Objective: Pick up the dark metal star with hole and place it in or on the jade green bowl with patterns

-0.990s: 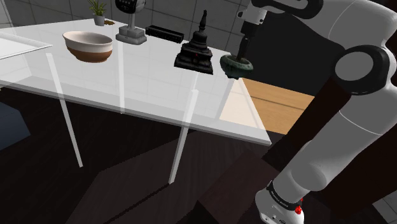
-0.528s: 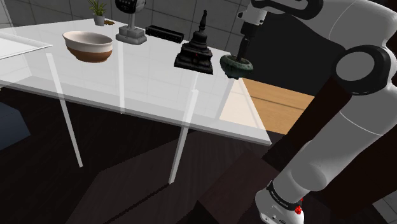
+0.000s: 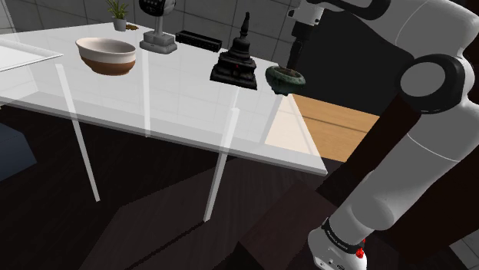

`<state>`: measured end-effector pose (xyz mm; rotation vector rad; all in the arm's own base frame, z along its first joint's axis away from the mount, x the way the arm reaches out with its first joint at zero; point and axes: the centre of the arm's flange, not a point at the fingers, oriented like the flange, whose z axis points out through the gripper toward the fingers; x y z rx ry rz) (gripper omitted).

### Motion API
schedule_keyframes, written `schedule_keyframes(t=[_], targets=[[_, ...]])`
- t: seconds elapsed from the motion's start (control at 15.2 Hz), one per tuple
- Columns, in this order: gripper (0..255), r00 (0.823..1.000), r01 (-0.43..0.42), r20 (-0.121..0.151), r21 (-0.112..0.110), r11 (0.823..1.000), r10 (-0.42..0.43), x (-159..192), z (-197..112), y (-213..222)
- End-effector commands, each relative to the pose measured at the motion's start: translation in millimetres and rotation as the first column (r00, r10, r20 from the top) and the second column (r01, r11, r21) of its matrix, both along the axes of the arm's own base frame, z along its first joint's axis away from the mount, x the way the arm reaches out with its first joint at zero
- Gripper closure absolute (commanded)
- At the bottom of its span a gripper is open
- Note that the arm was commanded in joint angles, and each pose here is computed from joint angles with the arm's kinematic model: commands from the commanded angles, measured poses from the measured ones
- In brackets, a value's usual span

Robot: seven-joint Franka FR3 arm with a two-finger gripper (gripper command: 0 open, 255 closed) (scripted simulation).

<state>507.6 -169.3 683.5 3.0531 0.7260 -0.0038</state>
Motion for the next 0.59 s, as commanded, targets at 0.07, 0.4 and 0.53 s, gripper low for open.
schedule_keyframes(t=[0.07, 0.4, 0.53], targets=[[0, 1.0, 0.0, -0.001, 0.0, 1.0, 0.0, -1.4, 33.9, 0.2], [0, 1.0, 0.0, -0.001, 0.0, 1.0, 0.0, -1.4, 33.9, 0.2], [0, 1.0, 0.0, -0.001, 0.0, 1.0, 0.0, -1.4, 33.9, 0.2]])
